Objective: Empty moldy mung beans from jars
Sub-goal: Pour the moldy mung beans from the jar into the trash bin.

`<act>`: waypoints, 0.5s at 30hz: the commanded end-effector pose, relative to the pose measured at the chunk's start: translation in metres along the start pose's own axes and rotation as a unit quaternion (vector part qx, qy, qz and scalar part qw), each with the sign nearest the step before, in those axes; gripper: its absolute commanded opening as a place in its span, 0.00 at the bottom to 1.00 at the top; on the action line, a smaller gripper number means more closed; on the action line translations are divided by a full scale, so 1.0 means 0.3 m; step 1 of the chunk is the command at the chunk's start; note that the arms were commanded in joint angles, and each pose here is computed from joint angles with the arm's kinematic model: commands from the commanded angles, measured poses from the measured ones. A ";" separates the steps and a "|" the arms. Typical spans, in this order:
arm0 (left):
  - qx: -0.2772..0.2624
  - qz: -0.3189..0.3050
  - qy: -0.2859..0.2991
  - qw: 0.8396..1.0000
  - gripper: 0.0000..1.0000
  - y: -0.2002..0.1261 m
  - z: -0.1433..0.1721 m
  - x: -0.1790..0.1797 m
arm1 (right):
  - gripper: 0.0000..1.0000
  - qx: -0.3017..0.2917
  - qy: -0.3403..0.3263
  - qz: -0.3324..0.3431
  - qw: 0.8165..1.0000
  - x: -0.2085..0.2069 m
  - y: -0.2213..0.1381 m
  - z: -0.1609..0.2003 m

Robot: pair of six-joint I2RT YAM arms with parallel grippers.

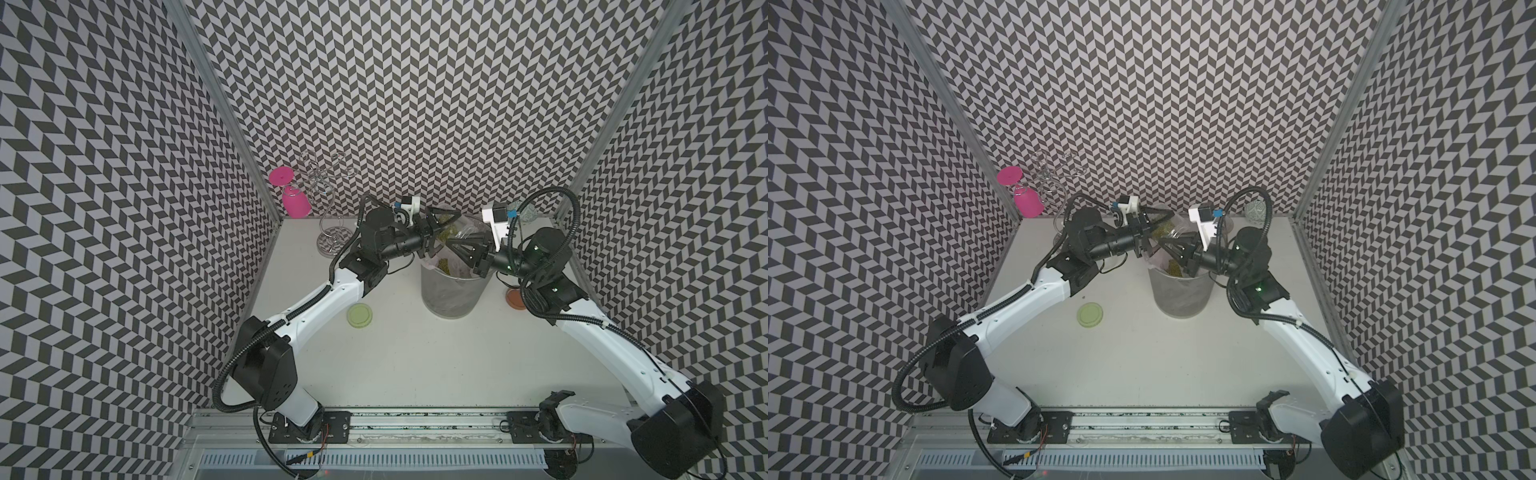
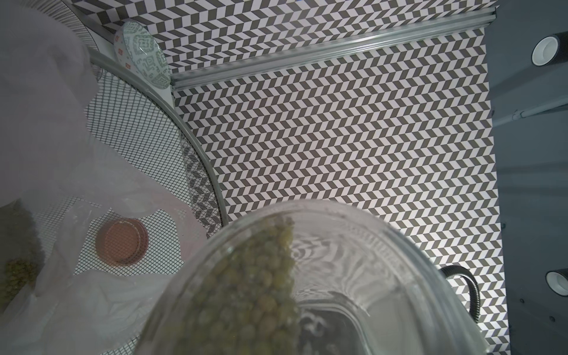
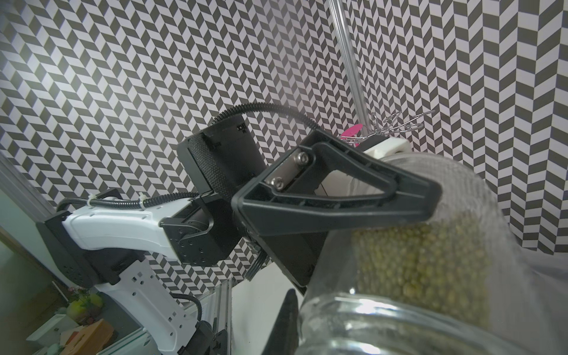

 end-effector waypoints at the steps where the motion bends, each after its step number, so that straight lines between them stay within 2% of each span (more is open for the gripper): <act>1: -0.030 0.009 0.044 0.999 0.74 -0.002 -0.059 -0.048 | 0.47 -0.021 -0.052 -0.036 0.998 0.113 -0.023 -0.081; 3: -0.030 0.005 0.053 0.998 0.73 0.002 -0.063 -0.043 | 0.61 -0.017 -0.051 -0.027 0.998 0.108 -0.023 -0.084; 5: -0.033 0.001 0.066 0.997 0.72 0.006 -0.069 -0.045 | 0.69 -0.018 -0.053 -0.016 0.998 0.107 -0.030 -0.094; 9: -0.038 -0.006 0.090 0.995 0.70 0.014 -0.081 -0.044 | 0.75 -0.023 -0.056 0.009 0.998 0.108 -0.051 -0.116; 15: -0.046 -0.015 0.136 0.990 0.67 0.035 -0.101 -0.045 | 0.76 -0.020 -0.060 0.041 0.997 0.100 -0.090 -0.131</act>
Point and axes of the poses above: each gripper's point midway between its finger pads, its own y axis out along the fingers, its own x axis along the line the jaws close on, z = x × y, the point moved 3 cm from there along -y, back along the fingers, and after that the axes turned 4 degrees about y, right-handed, at the moved point
